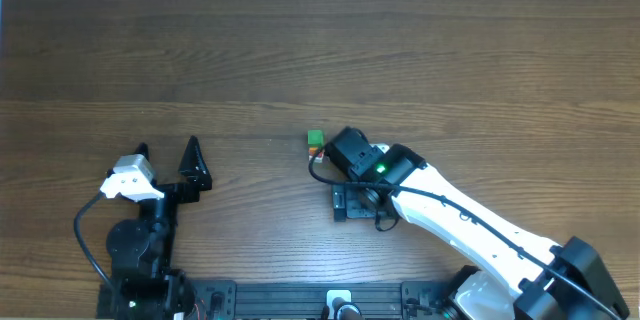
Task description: Stack Cubes
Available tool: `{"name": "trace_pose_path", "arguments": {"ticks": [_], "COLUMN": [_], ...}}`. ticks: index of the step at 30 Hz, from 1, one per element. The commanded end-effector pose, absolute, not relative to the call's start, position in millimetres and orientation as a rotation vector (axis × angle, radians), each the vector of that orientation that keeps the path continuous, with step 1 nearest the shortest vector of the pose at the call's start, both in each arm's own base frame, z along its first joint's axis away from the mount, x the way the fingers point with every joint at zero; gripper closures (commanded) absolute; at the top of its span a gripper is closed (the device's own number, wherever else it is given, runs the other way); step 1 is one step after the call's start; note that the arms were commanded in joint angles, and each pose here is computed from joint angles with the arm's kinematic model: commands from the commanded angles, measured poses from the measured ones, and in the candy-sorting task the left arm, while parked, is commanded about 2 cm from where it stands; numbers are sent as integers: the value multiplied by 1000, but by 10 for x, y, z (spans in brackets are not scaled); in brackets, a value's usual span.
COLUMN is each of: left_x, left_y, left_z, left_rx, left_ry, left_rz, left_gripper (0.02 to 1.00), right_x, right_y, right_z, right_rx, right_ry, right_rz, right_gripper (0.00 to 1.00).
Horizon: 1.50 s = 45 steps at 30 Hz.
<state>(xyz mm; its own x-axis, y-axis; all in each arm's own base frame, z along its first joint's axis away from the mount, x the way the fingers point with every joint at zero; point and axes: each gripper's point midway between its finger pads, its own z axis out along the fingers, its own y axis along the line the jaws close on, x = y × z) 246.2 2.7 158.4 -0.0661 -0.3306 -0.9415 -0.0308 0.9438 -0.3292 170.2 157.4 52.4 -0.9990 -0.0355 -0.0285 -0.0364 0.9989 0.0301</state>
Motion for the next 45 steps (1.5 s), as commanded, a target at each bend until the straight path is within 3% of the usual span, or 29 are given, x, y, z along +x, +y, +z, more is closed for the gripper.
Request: {"name": "trace_pose_path", "arguments": {"ticks": [1, 12, 29, 39, 45], "left_x": [2460, 2460, 2460, 2460, 2460], "left_y": [29, 29, 29, 29, 29], "left_z": [1569, 1572, 1570, 1570, 1572], "left_rx": [-270, -270, -270, -270, -270], "left_ry": [1627, 1627, 1627, 1627, 1627], "left_rz": [-242, -242, -242, -242, -242], "left_gripper": [20, 18, 18, 18, 18], "right_x": [1647, 1554, 1650, 1663, 1683], "right_y": [1469, 1408, 1357, 1363, 1381], "right_z": [373, 128, 71, -8, -11], "right_rx": [-11, -4, 37, 37, 37], "right_ry": [3125, 3134, 3102, 3114, 3106], "right_rz": [53, 70, 9, -11, -1], "right_gripper": [9, 49, 327, 417, 540]}}
